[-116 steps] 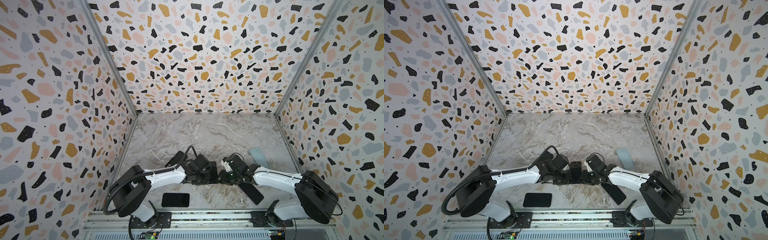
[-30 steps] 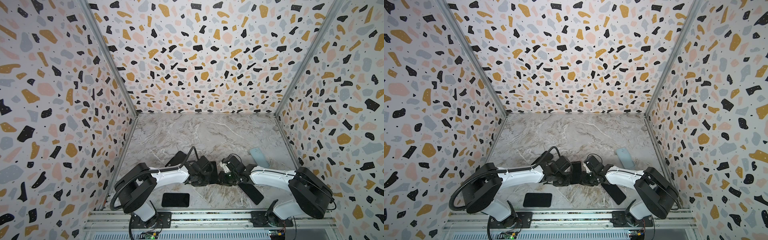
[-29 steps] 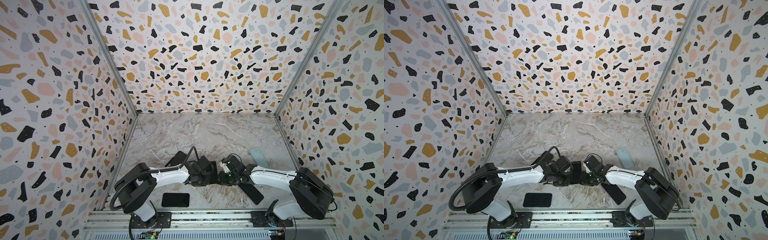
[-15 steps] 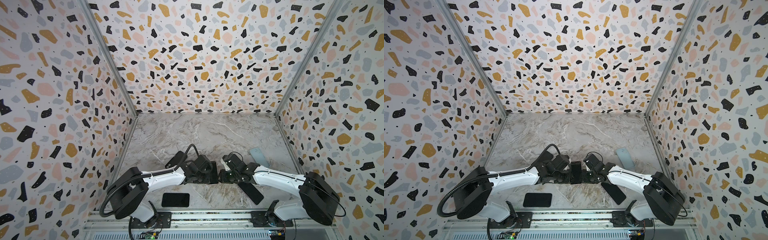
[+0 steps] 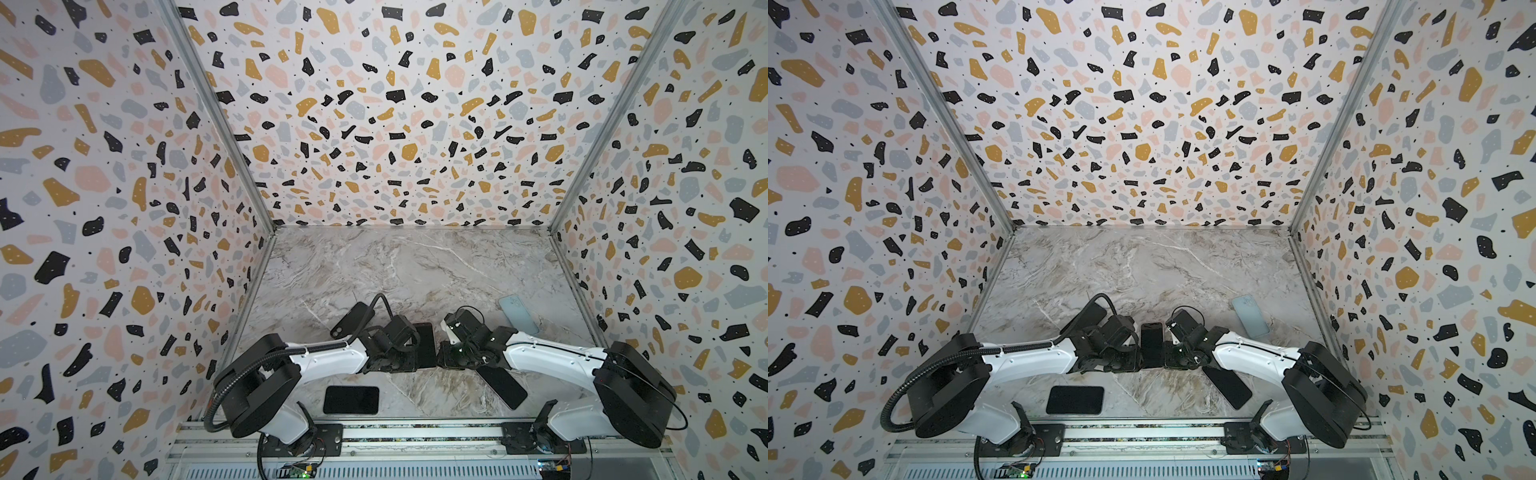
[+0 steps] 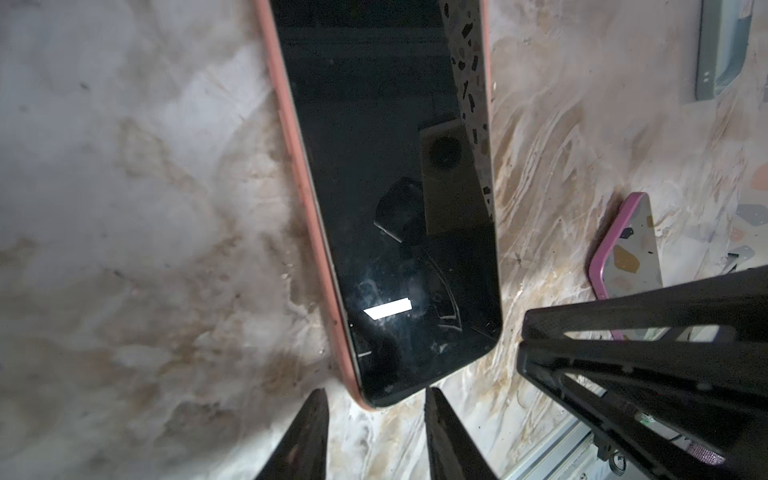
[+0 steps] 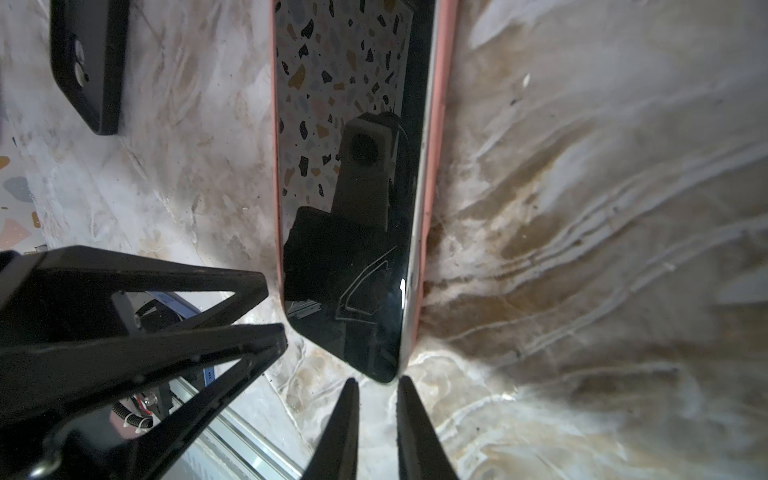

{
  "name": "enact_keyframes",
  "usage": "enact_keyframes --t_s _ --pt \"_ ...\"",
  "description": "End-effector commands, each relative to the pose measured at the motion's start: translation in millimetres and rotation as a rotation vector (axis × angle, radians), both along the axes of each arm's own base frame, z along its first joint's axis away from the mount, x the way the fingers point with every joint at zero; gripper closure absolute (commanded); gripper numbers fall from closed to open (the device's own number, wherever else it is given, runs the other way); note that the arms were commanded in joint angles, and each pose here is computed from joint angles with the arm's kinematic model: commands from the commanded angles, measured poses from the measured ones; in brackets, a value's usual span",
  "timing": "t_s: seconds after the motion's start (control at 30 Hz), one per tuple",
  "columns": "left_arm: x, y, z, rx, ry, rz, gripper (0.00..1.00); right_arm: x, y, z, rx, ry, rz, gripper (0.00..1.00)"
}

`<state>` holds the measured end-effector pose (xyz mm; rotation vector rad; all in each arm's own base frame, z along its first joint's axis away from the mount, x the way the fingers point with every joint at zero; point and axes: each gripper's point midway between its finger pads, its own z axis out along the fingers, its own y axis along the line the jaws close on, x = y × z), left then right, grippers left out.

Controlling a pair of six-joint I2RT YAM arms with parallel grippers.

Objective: Put the phone into the phone case

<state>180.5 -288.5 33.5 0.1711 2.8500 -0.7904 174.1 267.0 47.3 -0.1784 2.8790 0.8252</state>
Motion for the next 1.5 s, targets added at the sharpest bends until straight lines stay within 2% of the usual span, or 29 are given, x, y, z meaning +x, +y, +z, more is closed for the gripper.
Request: enact_keyframes --t_s 0.0,0.67,1.2,1.27,1.47 --pt "0.0 2.7 -7.0 0.014 0.001 -0.005 0.61 -5.2 1.6 -5.7 -0.004 0.024 0.007 0.82" --pt "-3.4 -4.8 -16.5 -0.035 0.016 -0.016 0.65 -13.7 18.6 -17.9 0.036 0.071 0.062 0.92" --pt "-10.5 -10.8 -18.1 -0.059 0.039 -0.005 0.67 -22.4 25.8 -31.1 0.07 0.116 0.087 0.93" --pt "-10.6 -9.9 -17.2 -0.056 0.037 -0.005 0.68 -19.7 23.5 -25.8 0.049 0.103 0.084 0.93" --pt "-2.8 5.7 -7.6 -0.005 -0.01 0.028 0.68 3.6 -6.3 6.5 -0.064 -0.053 0.001 0.89"
